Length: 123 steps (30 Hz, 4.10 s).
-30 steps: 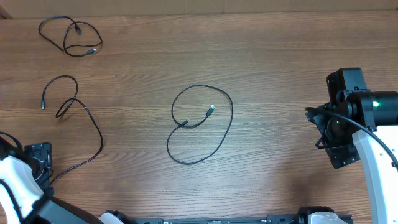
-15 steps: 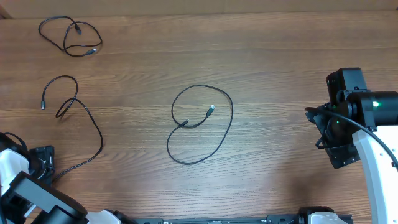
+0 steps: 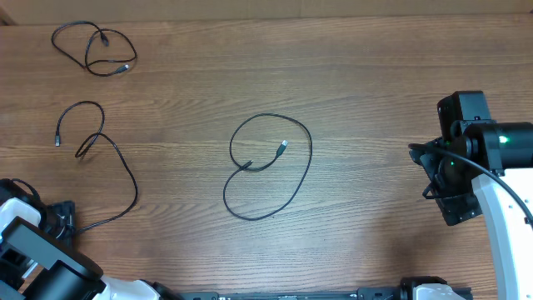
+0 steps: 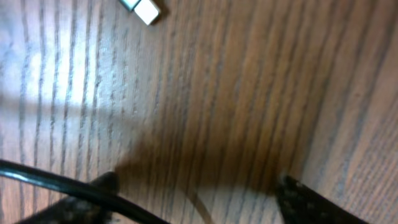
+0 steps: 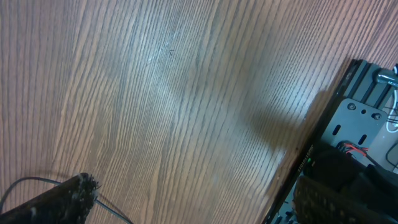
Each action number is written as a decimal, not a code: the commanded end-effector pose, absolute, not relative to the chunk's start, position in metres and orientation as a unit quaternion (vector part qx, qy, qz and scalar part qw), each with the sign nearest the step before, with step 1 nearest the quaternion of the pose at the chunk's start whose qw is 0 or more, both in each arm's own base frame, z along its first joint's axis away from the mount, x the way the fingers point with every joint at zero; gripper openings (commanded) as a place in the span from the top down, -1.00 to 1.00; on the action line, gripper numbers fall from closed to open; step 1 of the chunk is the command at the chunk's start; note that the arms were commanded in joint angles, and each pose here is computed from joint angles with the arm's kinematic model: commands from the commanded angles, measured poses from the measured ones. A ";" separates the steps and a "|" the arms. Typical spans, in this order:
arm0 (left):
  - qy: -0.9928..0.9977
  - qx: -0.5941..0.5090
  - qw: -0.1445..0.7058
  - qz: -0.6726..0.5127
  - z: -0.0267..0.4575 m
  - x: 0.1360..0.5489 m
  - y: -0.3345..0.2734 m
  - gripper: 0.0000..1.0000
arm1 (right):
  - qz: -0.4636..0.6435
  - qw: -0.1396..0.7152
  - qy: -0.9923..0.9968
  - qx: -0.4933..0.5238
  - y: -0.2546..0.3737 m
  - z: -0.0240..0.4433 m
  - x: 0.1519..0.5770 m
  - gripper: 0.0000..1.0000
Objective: Untangle cables
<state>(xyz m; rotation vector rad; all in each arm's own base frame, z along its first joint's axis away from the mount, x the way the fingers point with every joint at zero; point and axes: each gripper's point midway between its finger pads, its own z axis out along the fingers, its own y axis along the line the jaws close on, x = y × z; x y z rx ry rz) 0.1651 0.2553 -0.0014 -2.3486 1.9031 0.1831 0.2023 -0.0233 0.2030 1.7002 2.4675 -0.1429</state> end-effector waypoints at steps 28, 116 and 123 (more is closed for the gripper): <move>0.743 -0.644 0.166 0.079 0.125 0.254 0.310 0.91 | -0.037 0.087 0.816 0.570 -0.024 0.212 0.204 -1.00; 0.885 -0.459 0.080 -0.026 0.054 0.326 0.201 -0.08 | -0.037 0.087 0.816 0.570 -0.024 0.212 0.204 -1.00; 0.897 -0.433 0.065 -0.057 0.035 0.332 0.161 -0.30 | -0.037 0.087 0.816 0.570 -0.024 0.212 0.204 -1.00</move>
